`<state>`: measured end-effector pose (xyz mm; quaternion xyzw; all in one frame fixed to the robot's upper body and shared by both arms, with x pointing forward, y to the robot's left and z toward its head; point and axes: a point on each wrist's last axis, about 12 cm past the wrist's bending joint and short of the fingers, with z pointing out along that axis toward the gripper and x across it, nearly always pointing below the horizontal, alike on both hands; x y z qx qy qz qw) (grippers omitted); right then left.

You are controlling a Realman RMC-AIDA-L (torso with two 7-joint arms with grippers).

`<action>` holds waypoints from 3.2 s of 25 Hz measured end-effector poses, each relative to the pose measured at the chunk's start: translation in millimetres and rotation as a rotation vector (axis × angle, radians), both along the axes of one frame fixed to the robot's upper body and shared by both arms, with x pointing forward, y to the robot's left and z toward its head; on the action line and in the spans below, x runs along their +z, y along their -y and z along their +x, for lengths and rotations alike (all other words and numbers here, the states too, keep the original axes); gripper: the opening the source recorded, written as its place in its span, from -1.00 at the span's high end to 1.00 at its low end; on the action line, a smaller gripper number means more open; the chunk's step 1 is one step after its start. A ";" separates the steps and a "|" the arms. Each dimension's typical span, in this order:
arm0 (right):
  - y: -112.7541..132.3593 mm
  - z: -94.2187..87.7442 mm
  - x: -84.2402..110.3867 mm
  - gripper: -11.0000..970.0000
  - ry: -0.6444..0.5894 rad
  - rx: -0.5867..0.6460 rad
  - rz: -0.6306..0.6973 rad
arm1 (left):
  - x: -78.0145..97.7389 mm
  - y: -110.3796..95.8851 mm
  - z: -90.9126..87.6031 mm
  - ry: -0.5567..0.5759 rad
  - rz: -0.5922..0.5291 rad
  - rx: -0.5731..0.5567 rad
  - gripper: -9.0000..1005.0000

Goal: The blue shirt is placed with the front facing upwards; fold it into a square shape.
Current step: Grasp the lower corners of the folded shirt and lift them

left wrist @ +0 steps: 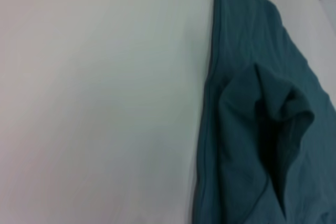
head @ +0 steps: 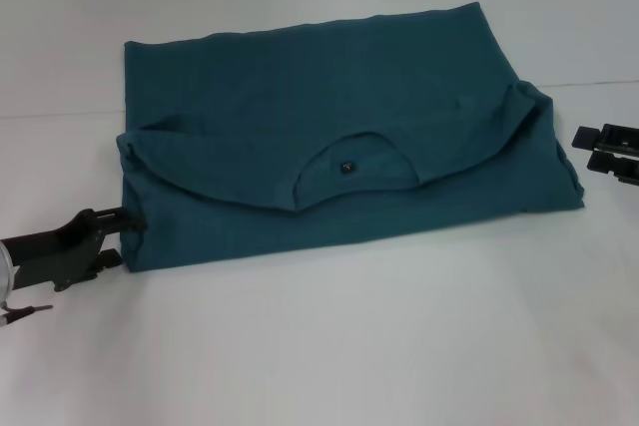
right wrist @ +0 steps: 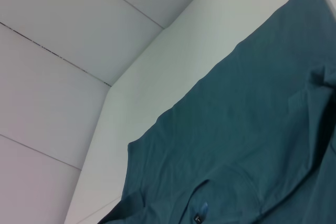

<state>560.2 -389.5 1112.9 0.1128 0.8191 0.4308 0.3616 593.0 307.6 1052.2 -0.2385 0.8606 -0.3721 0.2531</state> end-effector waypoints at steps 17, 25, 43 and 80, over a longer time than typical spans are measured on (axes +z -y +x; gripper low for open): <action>-0.5 0.8 0.5 -0.26 0.001 0.002 -0.001 | 3.0 18.9 8.4 -0.006 0.023 -0.080 -0.25; -0.2 0.8 0.6 -0.25 0.002 0.000 -0.001 | 4.8 11.4 6.2 -0.004 0.014 -0.055 -0.23; 0.2 0.4 0.3 -0.24 0.001 -0.001 -0.001 | 2.4 15.0 -0.2 -0.027 -0.019 -0.073 -0.17; 4.1 -0.6 1.6 -0.22 0.010 -0.023 0.011 | 12.1 25.3 18.2 -0.038 0.077 -0.122 0.45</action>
